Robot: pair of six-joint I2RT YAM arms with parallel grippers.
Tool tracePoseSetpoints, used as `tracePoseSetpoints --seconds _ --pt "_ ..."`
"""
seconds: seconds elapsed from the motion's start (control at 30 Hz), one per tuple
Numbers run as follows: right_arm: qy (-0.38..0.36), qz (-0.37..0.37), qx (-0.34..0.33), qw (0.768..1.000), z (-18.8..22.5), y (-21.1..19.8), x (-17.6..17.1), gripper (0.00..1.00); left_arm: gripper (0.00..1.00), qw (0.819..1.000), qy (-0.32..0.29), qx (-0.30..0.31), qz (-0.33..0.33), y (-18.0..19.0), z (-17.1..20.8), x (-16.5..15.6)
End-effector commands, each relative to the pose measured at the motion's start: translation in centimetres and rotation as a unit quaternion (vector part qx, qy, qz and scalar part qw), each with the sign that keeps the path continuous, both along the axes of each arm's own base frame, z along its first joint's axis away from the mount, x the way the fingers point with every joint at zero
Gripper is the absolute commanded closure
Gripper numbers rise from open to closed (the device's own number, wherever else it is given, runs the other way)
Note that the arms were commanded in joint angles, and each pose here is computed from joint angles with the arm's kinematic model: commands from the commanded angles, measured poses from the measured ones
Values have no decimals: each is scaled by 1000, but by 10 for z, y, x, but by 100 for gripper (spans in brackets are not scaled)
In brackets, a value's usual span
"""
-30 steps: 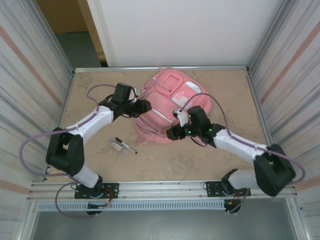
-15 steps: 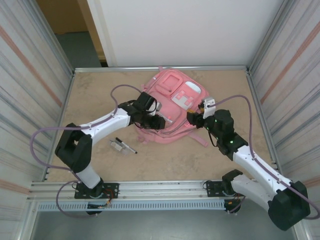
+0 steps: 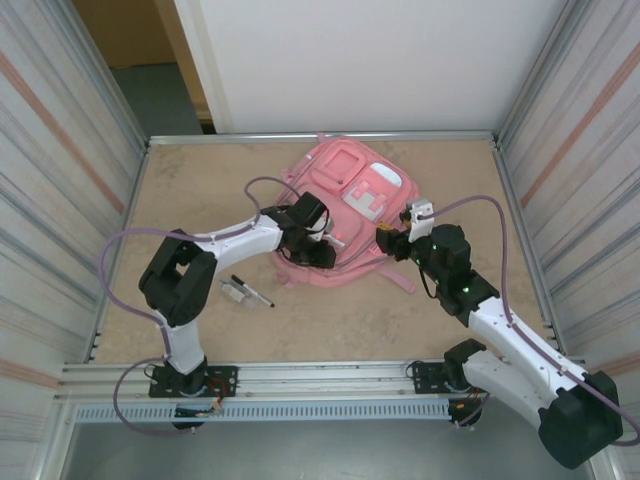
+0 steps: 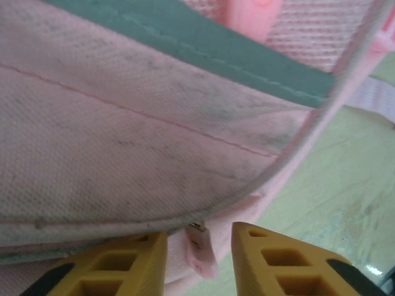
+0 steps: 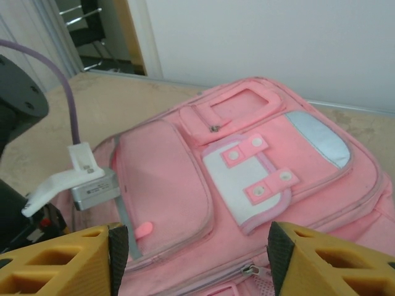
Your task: Pack the student bag
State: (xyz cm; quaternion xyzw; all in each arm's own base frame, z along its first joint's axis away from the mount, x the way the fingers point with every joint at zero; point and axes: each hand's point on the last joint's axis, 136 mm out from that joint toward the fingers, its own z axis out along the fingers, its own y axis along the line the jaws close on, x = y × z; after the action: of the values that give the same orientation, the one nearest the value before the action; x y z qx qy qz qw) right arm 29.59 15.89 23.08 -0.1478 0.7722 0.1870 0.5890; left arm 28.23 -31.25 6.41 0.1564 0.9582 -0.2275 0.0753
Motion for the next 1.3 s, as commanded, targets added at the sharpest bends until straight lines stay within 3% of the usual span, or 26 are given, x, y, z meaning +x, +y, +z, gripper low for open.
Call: tracePoseSetpoints --seconds 0.0,0.1,0.5,0.63,0.77,0.9,0.97,1.03,1.13,1.27 --pt "-9 3 -27 1000 1 6 -2 33 74 1000 -19 1 0 -2 5 7" --pt "-15 -3 -26 1000 1 6 -1 33 69 999 -32 19 4 3 9 11" --pt "-17 1 -14 1000 7 12 3 33 70 996 -36 80 4 -4 -14 8" --pt "-12 -7 -6 1000 4 7 4 33 76 989 -58 131 38 12 -12 9" --pt "-1 -26 -5 1000 -1 0 9 33 100 985 -86 139 57 22 -1 12" --pt "21 -165 -11 986 -19 -48 33 28 100 986 -119 111 33 17 33 14" --pt "30 -110 -10 993 -36 -37 45 28 100 987 -138 87 15 10 50 15" --pt "30 19 -34 999 -44 -3 40 31 100 987 -147 70 3 8 61 16" --pt "6 173 -117 978 -46 37 20 30 100 986 -156 59 -23 7 72 12" --pt "-63 253 -172 950 -53 62 14 28 100 986 -163 26 -21 8 78 15"
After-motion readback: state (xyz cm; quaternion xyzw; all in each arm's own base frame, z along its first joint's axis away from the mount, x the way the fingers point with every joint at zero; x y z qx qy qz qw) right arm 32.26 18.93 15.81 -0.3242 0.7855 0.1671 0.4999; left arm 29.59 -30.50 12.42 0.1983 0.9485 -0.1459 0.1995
